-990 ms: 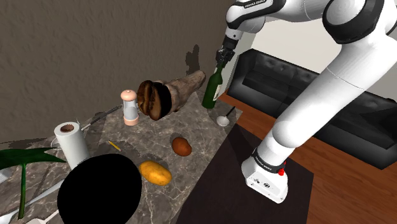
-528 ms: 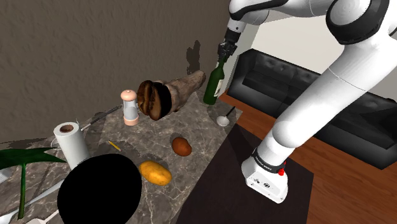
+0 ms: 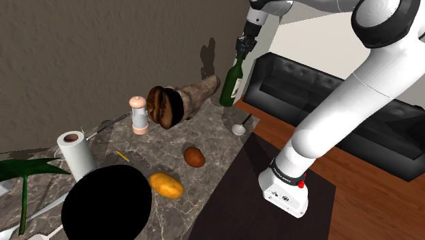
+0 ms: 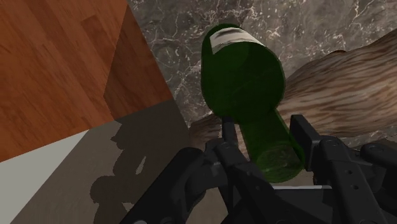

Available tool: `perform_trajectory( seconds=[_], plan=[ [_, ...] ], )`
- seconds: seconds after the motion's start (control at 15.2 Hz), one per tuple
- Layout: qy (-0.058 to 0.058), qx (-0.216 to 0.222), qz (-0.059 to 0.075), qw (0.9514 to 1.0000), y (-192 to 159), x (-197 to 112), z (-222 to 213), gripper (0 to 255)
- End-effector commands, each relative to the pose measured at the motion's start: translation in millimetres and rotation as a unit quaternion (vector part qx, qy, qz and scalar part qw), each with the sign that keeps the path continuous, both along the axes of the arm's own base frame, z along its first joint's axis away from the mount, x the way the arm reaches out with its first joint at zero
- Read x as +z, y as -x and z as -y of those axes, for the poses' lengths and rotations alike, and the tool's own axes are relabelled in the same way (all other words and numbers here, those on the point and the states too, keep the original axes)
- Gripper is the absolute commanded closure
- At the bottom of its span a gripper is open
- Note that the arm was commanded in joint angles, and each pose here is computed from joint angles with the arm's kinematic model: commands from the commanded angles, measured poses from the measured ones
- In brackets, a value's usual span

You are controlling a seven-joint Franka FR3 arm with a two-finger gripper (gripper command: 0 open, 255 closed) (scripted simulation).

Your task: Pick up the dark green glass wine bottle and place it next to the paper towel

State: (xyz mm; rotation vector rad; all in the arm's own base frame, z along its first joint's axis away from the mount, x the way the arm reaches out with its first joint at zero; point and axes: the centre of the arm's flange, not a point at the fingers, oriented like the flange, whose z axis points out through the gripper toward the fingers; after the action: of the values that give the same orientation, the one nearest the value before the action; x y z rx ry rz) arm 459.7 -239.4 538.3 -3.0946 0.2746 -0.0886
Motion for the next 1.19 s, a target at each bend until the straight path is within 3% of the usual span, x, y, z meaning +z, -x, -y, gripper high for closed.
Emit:
perform_trajectory(
  seconds=[0.0,1.12],
  plan=[
    [0.000,0.000,0.000,1.0000,-1,11,0,255],
    [0.000,0.000,0.000,1.0000,-1,101,0,255]
  ],
)
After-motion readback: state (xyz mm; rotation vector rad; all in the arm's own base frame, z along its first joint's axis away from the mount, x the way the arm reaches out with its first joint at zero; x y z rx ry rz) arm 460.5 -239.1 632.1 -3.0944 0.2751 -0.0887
